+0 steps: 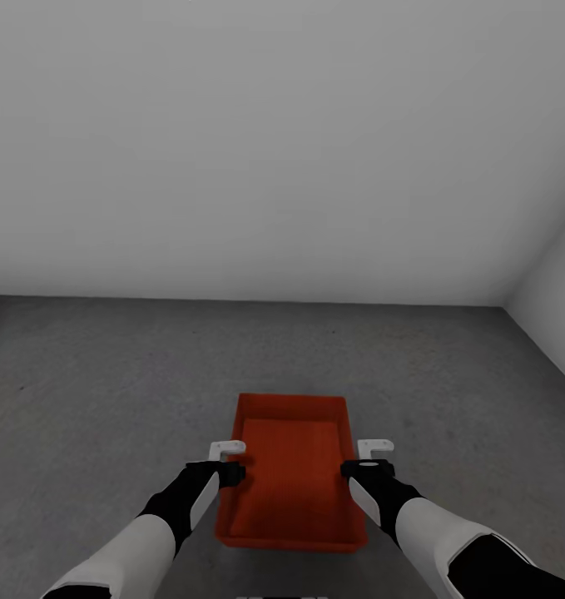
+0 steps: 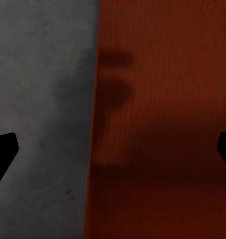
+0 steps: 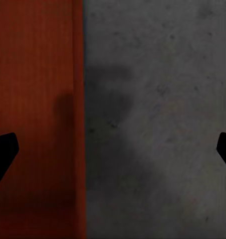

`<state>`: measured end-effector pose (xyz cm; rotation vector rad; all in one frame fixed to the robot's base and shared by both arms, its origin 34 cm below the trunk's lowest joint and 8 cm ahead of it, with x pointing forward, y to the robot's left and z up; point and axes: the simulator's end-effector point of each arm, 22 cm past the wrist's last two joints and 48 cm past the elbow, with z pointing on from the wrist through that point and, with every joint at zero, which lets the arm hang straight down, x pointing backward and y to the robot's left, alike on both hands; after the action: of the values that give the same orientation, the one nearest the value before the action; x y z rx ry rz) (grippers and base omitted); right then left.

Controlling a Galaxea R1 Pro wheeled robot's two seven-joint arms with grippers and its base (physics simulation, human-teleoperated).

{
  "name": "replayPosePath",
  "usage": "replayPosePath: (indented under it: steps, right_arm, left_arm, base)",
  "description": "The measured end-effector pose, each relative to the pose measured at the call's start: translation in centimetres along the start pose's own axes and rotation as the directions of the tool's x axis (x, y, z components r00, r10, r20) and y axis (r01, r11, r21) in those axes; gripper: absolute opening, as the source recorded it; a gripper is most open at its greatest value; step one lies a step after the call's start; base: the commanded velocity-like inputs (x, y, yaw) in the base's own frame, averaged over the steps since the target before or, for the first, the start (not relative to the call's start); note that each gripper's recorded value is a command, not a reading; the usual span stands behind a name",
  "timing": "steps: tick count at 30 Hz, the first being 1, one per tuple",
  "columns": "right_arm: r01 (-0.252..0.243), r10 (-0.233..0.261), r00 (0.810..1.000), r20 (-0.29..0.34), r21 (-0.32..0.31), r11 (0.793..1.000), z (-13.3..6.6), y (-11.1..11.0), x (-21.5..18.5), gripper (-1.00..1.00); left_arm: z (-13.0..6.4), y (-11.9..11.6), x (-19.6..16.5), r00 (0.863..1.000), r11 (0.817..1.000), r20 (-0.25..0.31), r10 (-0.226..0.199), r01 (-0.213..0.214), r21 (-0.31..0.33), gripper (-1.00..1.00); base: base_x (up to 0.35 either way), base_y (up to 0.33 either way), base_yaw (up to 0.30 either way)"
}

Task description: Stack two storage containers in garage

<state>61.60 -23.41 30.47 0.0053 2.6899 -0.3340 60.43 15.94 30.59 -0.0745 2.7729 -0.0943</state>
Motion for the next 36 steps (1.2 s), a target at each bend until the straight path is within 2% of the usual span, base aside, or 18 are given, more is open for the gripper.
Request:
replayPosePath:
  steps: [23, 36]
  right_arm:
    - [-0.01, 0.01, 0.999, 0.031, 0.001, 1.0, -5.0, -1.4, -4.5, 1.0]
    - [-0.01, 0.01, 0.999, 0.033, 0.001, 1.0, -7.2, -2.0, -6.1, 1.0]
  left_arm:
    - [-5.4, -0.4, -4.2, 0.999, 1.0, 0.032, 0.002, -0.002, 0.0, 1.0]
    - [-7.8, -0.7, -5.7, 0.999, 1.0, 0.034, 0.002, -0.002, 0.0, 1.0]
  base:
    - [0.0, 0.0, 0.0]
    - [0.0, 0.0, 0.0]
